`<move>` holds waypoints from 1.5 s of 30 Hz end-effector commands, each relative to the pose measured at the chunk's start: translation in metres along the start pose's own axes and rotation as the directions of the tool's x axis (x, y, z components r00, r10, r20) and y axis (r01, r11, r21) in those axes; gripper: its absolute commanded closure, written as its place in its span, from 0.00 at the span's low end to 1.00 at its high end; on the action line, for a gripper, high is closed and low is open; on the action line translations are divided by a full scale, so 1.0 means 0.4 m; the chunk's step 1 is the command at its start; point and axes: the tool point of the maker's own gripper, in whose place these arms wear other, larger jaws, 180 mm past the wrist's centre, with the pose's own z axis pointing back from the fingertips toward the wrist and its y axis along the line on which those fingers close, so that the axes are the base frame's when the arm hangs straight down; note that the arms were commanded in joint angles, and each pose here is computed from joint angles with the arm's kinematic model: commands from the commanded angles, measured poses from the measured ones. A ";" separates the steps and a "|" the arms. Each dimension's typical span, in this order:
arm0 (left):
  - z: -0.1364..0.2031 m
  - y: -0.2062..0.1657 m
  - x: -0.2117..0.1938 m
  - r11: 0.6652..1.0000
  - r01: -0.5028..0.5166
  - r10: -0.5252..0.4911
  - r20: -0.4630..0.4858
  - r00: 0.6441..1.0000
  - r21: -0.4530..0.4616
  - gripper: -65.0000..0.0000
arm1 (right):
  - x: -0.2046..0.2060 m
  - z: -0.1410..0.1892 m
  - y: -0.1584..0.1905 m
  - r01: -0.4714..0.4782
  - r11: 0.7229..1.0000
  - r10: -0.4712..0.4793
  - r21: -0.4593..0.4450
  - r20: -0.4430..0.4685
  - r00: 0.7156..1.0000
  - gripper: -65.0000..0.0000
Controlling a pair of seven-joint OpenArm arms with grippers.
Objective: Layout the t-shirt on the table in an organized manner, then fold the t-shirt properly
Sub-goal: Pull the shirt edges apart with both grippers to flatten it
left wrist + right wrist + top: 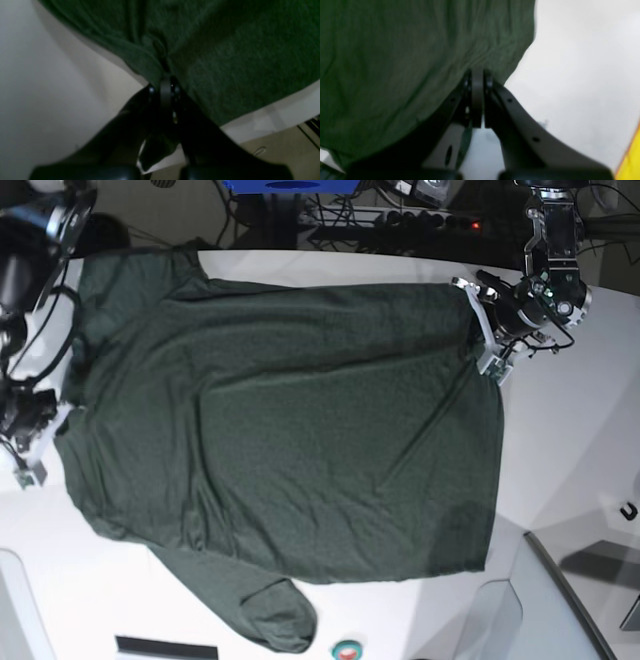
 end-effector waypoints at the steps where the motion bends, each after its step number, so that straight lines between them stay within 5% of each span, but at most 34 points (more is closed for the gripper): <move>1: 0.009 0.016 0.022 1.000 0.004 -0.005 0.029 1.000 0.018 1.00 | 0.053 0.003 -0.016 -0.001 1.000 0.001 0.009 0.054 0.999 0.99; 9: 0.009 0.012 0.004 1.000 0.001 -0.001 0.015 1.000 0.014 1.00 | 0.035 -0.094 0.002 0.084 0.989 -0.090 0.118 0.044 0.995 0.99; 13: 0.009 0.011 0.005 1.000 0.000 0.000 0.016 1.000 0.013 1.00 | 0.018 -0.110 -0.026 0.166 0.983 -0.170 0.074 0.057 0.984 0.99; 41: 0.021 0.056 0.002 0.997 -0.029 0.028 0.015 0.999 0.072 1.00 | 0.013 -0.113 -0.051 0.219 0.976 -0.220 0.016 0.073 0.973 0.99; 45: 0.042 0.106 -0.013 0.990 -0.074 0.072 0.022 0.997 0.121 0.77 | 0.008 -0.113 -0.050 0.220 0.975 -0.220 0.016 0.069 0.973 0.99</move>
